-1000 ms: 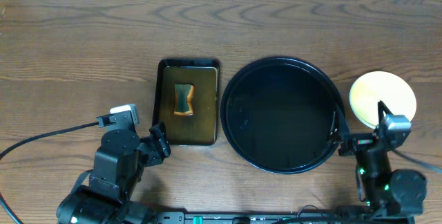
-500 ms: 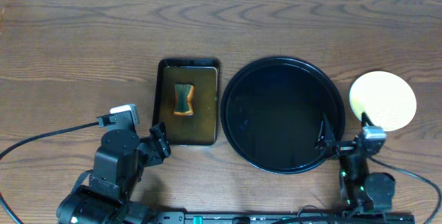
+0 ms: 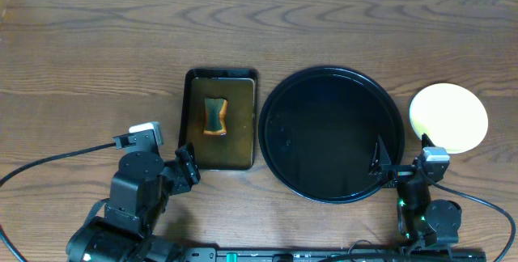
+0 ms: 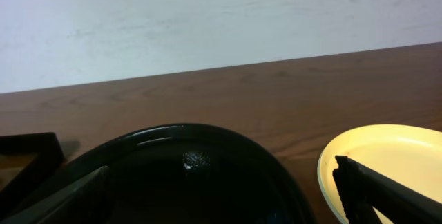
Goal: Clean dirty plates on tray and stack at the side
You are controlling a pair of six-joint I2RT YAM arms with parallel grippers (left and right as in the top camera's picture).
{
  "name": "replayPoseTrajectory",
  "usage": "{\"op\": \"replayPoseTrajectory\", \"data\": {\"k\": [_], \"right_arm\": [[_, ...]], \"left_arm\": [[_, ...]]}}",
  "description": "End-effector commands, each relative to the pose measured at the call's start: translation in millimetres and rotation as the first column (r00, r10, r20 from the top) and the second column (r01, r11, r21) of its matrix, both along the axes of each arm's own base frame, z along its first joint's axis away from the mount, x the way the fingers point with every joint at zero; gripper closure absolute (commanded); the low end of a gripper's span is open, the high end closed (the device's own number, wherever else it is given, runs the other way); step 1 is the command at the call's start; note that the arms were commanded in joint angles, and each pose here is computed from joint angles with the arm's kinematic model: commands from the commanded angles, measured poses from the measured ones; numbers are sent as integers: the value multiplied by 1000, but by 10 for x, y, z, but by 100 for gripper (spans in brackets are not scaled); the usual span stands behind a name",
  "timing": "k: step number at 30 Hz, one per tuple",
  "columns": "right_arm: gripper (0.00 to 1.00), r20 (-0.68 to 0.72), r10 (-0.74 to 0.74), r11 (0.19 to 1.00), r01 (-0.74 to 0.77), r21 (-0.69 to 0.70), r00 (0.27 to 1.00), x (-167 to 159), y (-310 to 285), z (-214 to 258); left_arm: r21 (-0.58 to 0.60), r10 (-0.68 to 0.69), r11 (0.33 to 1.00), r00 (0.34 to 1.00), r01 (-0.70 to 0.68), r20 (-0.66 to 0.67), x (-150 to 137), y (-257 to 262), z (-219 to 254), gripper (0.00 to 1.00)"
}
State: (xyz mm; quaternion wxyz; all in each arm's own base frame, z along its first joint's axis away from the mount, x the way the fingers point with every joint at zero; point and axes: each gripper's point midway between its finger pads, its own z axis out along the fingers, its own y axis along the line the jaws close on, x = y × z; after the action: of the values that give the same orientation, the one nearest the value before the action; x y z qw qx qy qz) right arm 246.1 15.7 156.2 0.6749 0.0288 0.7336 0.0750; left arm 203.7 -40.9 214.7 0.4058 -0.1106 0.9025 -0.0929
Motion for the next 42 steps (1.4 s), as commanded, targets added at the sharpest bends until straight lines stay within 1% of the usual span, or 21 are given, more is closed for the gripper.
{"op": "replayPoseTrajectory", "data": {"k": [1,18,20,23,27,31,37,38,39,42], "right_arm": [[1,3,-1,1000,1,-15,1000,-4,2,0],[1,3,0,1000,0,-15,1000,-4,3,1],[1,3,-1,1000,1,-15,1000,-4,2,0],[1,3,-1,1000,1,-15,1000,-4,2,0],[1,3,-1,1000,1,-15,1000,-4,3,0],[1,3,-1,1000,1,-15,1000,-4,3,1],[1,3,-1,1000,1,-15,1000,-4,3,0],[1,3,0,1000,0,-15,1000,-4,3,0],[1,3,-1,1000,1,-15,1000,-4,3,0],[1,3,-1,1000,1,-15,1000,-4,3,0]], "left_arm": [[3,19,1000,1000,-19,-1,5,31,-15,23],[5,19,1000,1000,-19,-2,3,32,-17,23],[36,14,999,1000,-14,-2,-2,63,-24,23],[65,38,997,999,-37,-1,6,151,-43,23],[61,99,993,995,-99,-1,17,300,-192,23],[40,75,996,992,-79,99,115,334,-343,23],[-10,152,988,953,-155,261,182,491,-587,23],[-16,160,987,943,-163,292,196,510,-602,23],[-28,174,984,918,-175,356,229,542,-598,23],[-47,191,980,867,-191,460,280,587,-539,23]]}}
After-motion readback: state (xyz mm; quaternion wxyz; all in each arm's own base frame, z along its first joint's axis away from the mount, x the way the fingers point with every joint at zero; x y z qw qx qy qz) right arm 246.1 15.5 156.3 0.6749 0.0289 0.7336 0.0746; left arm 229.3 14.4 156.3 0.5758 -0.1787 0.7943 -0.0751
